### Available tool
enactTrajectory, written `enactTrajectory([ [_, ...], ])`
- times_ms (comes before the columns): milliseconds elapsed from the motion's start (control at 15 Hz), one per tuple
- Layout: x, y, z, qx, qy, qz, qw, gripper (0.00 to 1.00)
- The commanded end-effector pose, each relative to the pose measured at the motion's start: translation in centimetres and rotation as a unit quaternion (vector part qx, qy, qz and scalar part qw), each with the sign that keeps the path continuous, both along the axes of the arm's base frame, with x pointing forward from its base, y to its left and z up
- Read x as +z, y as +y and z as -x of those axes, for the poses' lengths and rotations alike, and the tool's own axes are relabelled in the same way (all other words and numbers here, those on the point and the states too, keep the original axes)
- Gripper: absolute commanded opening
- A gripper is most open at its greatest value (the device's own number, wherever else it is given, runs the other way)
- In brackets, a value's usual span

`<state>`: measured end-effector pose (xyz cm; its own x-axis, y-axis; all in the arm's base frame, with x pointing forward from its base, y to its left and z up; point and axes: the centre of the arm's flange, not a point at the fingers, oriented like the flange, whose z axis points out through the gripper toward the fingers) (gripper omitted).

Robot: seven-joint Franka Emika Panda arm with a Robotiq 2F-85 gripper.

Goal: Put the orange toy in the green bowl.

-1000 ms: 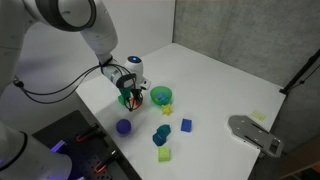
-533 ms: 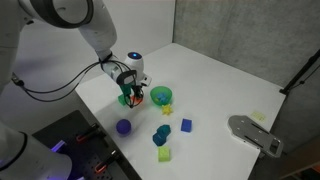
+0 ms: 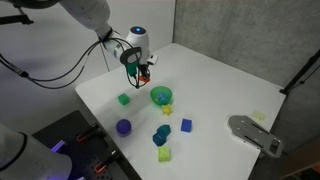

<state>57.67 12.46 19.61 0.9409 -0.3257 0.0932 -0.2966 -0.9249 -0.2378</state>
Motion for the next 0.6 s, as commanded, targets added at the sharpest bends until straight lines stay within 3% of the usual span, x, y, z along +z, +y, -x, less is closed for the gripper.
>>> enactTrajectory([
  [0, 3.2, -2.2, -3.3, -0.027, -0.026, 0.01, 0.9993, 0.07],
  [533, 1.9, -9.4, -6.0, -0.09, -0.04, 0.056, 0.9935, 0.07],
])
